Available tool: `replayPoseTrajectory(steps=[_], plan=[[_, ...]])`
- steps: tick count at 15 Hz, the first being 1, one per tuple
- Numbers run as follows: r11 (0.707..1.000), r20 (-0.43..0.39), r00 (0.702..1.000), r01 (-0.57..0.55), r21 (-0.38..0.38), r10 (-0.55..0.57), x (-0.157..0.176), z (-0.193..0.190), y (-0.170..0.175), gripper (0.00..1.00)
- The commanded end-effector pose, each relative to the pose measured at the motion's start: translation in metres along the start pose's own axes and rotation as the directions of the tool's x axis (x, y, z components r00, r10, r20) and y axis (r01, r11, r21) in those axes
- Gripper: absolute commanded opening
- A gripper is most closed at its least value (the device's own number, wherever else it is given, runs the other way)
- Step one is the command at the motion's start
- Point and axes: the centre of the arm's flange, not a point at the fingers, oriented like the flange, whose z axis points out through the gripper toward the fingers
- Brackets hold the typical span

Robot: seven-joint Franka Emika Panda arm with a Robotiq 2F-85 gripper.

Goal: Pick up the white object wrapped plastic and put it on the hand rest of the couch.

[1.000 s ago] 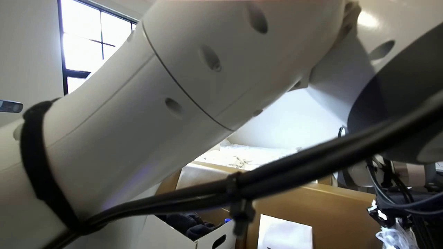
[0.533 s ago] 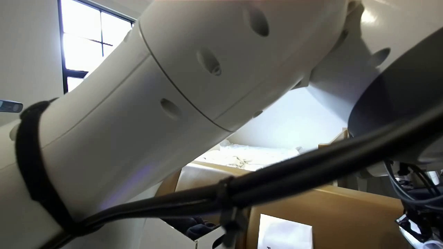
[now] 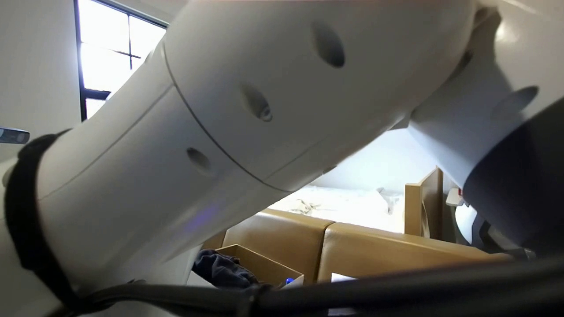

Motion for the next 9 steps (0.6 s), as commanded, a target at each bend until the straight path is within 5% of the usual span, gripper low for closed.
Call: replayPoseTrajectory(steps=[1, 9], plan=[[0.992, 0.012, 0.992, -0.123, 0.013, 0.123, 0.005, 0.0, -0.015, 0.07], [0.987, 0.036, 0.99, -0.142, 0.069, 0.14, 0.029, -0.013, -0.044, 0.08]])
